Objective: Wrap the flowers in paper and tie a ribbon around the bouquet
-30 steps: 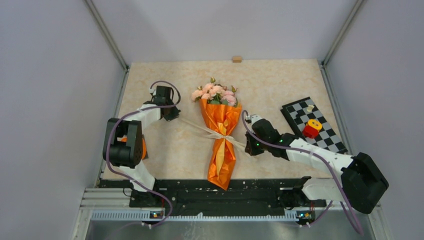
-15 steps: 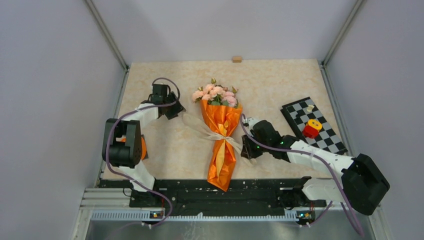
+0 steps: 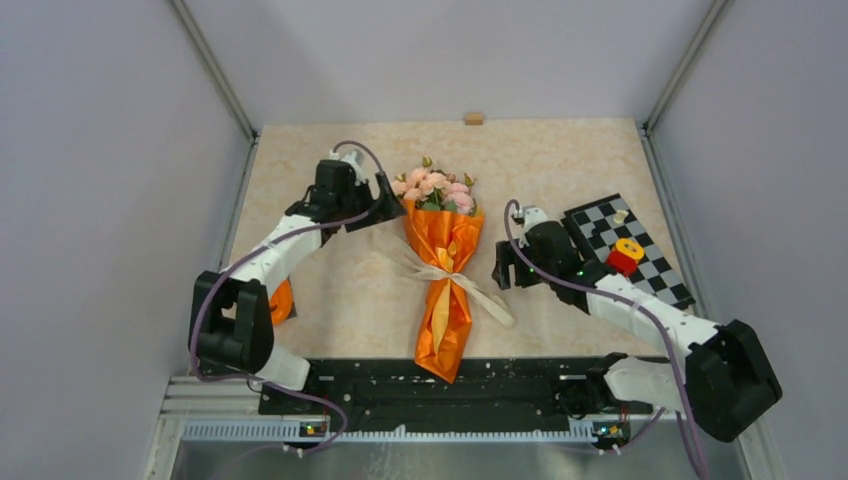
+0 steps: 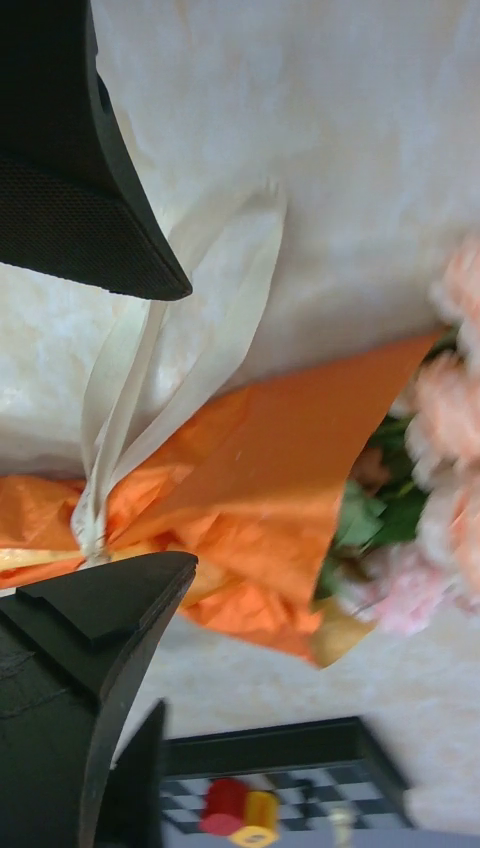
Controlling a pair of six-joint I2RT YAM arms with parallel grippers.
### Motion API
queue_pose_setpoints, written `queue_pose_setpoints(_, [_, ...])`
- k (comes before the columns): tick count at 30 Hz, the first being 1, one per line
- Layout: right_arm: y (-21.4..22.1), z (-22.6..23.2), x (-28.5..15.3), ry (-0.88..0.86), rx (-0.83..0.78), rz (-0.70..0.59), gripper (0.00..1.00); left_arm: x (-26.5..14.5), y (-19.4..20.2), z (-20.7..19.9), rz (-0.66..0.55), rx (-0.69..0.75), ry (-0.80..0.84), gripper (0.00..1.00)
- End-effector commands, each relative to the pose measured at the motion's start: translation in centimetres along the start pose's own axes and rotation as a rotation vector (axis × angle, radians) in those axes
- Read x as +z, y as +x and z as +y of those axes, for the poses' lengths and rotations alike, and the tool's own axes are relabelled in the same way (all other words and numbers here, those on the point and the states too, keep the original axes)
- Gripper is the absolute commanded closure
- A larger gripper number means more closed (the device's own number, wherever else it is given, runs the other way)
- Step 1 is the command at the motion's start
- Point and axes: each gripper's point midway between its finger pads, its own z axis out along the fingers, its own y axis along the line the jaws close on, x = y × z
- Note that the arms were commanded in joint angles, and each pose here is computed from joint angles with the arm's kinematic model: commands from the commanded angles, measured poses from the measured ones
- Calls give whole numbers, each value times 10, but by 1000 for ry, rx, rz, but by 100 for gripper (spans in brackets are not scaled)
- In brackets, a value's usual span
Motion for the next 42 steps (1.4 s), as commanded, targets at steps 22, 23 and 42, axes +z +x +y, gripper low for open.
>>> queue_pose_setpoints(22, [15, 48, 56, -422, -281, 107, 26, 49, 83, -80, 276, 229, 213, 3])
queue_pose_setpoints(23, [17, 51, 54, -444, -289, 113, 26, 50, 84, -79, 279, 227, 211, 4])
queue_pose_setpoints(42, [12, 76, 71, -561, -308, 99, 64, 74, 104, -67, 351, 233, 178, 31])
